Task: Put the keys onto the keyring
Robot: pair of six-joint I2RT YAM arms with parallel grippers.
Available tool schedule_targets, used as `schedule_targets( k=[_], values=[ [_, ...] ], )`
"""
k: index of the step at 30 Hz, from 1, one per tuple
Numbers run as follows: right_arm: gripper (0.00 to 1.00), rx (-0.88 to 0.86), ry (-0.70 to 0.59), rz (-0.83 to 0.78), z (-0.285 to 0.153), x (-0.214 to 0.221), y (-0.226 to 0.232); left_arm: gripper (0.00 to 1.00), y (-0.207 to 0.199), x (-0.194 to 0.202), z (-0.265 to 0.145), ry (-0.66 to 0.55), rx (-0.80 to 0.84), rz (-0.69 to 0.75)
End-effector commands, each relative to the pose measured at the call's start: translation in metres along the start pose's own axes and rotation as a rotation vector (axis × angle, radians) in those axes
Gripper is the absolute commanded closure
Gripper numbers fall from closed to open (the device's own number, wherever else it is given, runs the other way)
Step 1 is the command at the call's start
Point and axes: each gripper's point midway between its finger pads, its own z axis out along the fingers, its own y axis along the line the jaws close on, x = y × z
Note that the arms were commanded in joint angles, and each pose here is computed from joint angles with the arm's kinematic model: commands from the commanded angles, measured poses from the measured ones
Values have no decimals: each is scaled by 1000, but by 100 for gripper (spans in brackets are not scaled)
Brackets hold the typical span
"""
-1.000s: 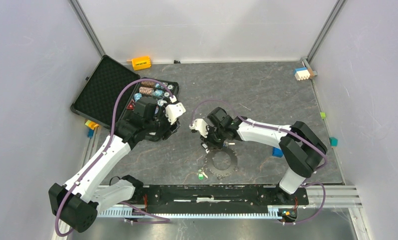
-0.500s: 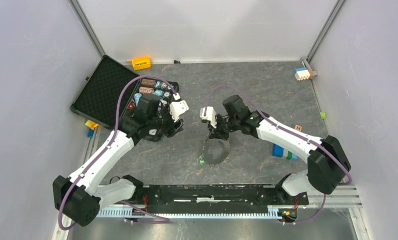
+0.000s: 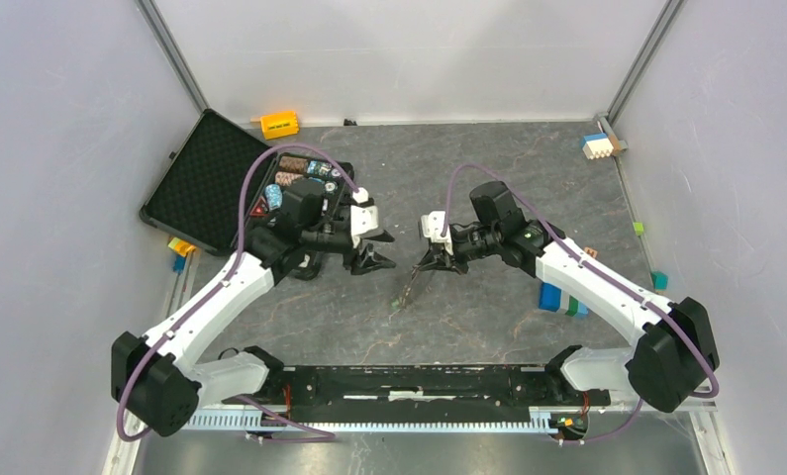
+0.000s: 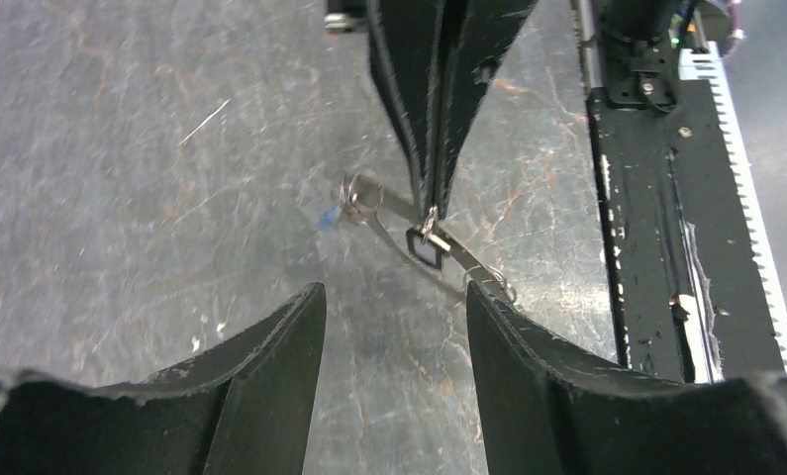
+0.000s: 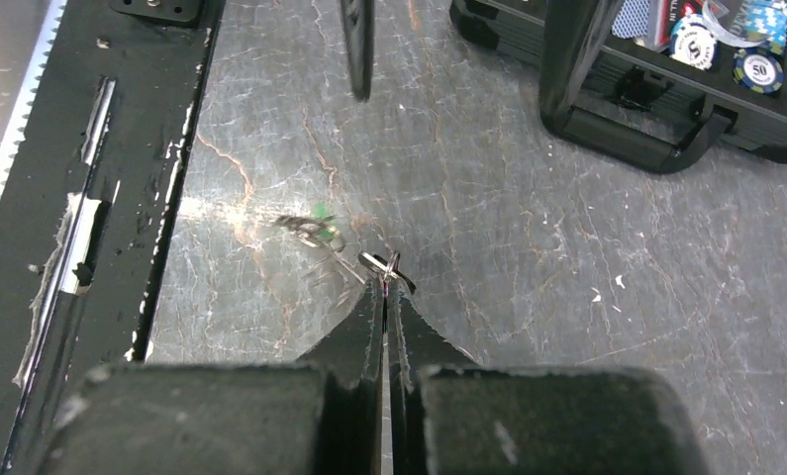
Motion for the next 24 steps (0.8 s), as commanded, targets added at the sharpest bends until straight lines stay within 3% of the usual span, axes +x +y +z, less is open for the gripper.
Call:
schedule_targets(
  k=[1, 9, 24],
  values=[
    [100, -37, -75, -68, -5, -23, 3, 38, -11, -26, 20, -67, 99, 146],
    [100, -41, -96, -75, -8, -30, 3, 41, -24, -9, 54, -5, 170, 173],
    [100, -53, -114, -70, -11, -32, 6, 73, -24, 18, 67, 71, 163, 164]
  ],
)
